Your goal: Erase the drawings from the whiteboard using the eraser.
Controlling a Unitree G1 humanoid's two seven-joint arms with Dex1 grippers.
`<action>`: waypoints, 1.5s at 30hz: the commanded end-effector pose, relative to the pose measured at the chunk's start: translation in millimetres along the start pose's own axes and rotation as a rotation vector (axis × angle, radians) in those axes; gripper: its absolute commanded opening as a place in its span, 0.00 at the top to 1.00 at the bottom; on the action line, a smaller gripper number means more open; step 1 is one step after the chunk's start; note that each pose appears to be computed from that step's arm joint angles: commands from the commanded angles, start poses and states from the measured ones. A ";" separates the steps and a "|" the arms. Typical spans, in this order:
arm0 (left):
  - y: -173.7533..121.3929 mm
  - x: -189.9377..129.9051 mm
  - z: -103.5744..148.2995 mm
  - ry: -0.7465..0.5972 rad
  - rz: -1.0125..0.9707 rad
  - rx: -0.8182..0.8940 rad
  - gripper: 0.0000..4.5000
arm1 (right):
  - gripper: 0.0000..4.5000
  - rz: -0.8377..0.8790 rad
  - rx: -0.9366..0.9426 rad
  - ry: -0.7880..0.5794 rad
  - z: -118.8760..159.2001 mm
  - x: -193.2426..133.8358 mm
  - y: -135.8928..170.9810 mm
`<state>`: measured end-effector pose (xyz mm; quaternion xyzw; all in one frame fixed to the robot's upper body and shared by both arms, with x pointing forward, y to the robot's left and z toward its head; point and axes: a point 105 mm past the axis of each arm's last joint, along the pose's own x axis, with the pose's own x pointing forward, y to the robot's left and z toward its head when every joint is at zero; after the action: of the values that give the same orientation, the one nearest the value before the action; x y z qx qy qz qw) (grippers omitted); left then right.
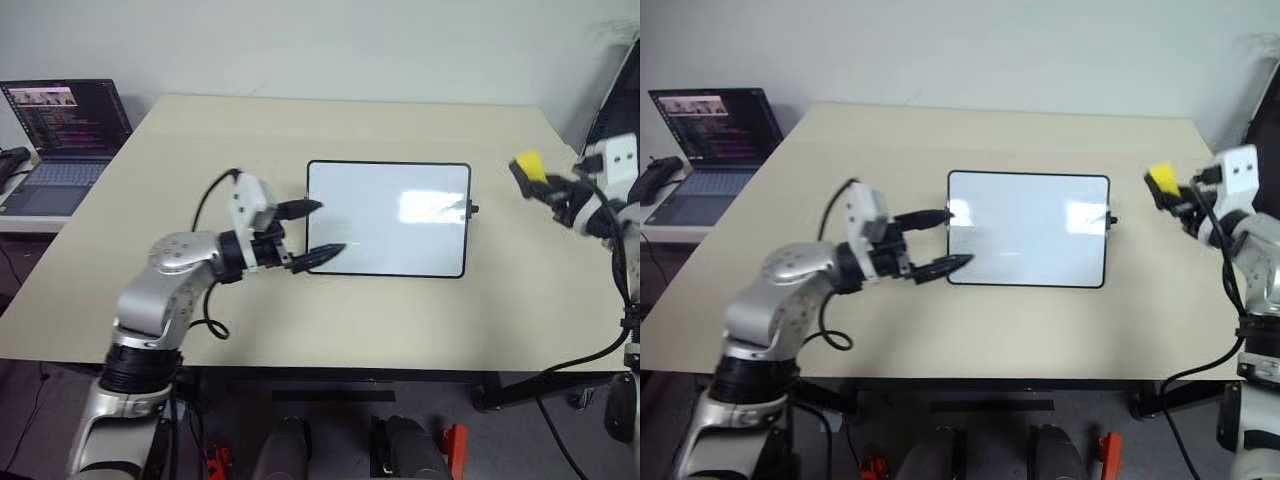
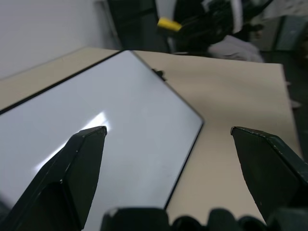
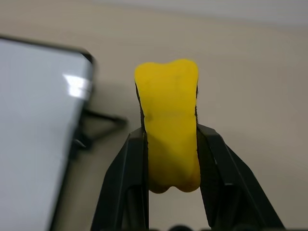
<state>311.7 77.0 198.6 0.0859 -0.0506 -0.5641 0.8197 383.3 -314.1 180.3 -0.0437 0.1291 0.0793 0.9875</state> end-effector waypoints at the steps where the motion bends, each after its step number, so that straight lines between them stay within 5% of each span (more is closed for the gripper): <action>1: -15.4 18.0 10.5 -0.049 -0.069 0.044 0.00 | 0.78 -0.101 0.007 0.110 -17.4 4.4 -18.9; 15: -17.7 12.5 2.3 -0.034 -0.057 0.025 0.00 | 0.78 -0.106 0.042 0.231 -47.1 9.5 -27.0; 25: -12.8 9.4 1.2 -0.027 -0.040 0.026 0.00 | 0.03 -0.092 0.051 0.217 -39.6 9.2 -24.8; 32: 34.0 -19.7 15.1 -0.094 0.238 0.049 0.00 | 0.01 0.007 0.003 -0.105 25.4 14.0 7.8; 39: 125.3 -110.3 -3.2 -0.096 1.027 0.086 0.00 | 0.01 -0.043 0.082 -0.271 3.2 36.0 35.6; 45: 113.6 -123.2 -49.3 0.015 1.158 0.111 0.00 | 0.01 -0.096 0.139 -0.355 -13.2 41.2 37.0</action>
<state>380.9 244.7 167.8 0.0726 -0.0902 -0.0157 0.9932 414.3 -267.1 140.4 0.0288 -0.0012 0.0423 0.9987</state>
